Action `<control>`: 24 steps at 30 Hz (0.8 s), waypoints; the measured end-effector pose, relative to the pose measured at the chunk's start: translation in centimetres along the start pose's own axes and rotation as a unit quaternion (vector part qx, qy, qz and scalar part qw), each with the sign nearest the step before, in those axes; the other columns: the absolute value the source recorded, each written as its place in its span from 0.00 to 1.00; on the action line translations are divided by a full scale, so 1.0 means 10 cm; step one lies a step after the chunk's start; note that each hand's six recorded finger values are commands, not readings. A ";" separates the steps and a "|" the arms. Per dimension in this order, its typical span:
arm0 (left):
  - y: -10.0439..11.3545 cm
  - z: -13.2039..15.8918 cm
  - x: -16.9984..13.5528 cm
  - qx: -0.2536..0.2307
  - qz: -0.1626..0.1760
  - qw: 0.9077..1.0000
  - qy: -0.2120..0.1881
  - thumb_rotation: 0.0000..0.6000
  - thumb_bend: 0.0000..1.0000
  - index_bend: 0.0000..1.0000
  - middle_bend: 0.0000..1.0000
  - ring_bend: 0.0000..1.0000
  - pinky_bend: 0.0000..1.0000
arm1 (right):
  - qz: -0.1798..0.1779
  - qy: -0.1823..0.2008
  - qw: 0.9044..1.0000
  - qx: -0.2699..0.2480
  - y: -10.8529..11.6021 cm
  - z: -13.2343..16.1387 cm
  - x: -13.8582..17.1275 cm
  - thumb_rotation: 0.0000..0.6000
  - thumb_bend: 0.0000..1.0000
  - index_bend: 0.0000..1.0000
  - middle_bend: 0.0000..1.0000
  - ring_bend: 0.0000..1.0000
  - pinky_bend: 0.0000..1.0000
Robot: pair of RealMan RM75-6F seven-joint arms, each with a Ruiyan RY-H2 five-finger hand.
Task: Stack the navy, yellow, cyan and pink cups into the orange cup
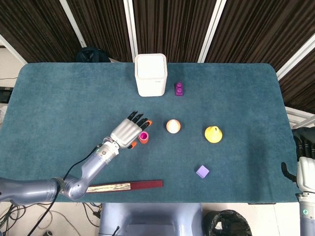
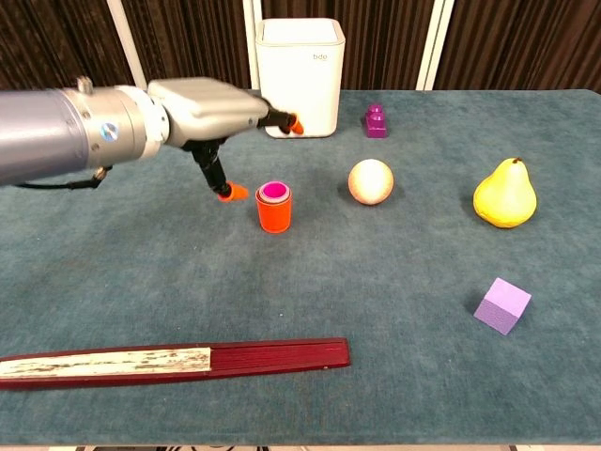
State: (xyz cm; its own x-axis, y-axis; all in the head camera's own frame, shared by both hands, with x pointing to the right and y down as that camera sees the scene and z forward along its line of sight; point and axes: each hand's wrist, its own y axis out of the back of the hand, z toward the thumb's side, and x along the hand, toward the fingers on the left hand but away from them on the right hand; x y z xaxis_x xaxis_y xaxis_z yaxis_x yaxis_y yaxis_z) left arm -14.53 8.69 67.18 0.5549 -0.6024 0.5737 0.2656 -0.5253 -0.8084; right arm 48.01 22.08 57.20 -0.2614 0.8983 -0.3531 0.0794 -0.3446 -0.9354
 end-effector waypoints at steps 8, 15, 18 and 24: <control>0.43 -0.23 -0.50 -0.035 0.054 0.997 0.032 1.00 0.25 0.10 0.08 0.00 0.00 | 0.006 0.013 1.000 -0.010 -0.01 0.06 0.02 1.00 0.43 0.06 0.00 0.04 0.00; 0.67 -0.83 -1.37 -0.046 0.095 0.987 0.118 1.00 0.25 0.10 0.08 0.00 0.00 | 0.003 0.033 0.999 -0.013 0.06 0.09 0.02 1.00 0.43 0.06 0.00 0.04 0.00; 0.62 -1.04 -1.75 -0.041 0.098 0.983 0.149 1.00 0.25 0.10 0.08 0.00 0.00 | 0.000 0.049 0.999 -0.013 0.10 0.12 0.03 1.00 0.43 0.06 0.00 0.04 0.00; 0.33 -1.14 -2.28 -0.042 0.078 0.983 0.163 1.00 0.25 0.10 0.08 0.00 0.00 | 0.002 0.100 0.995 -0.019 0.16 0.23 0.07 1.00 0.43 0.06 0.00 0.04 0.00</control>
State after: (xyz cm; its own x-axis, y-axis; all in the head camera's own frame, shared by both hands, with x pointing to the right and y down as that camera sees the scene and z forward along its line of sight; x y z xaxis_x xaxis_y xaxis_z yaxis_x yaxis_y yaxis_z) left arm -35.26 13.86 52.97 0.2978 -0.8328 0.4666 0.1243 -0.4508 -0.8839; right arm 45.73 21.55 55.49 -0.0656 0.9344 -0.3502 0.1178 -0.3413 -0.9326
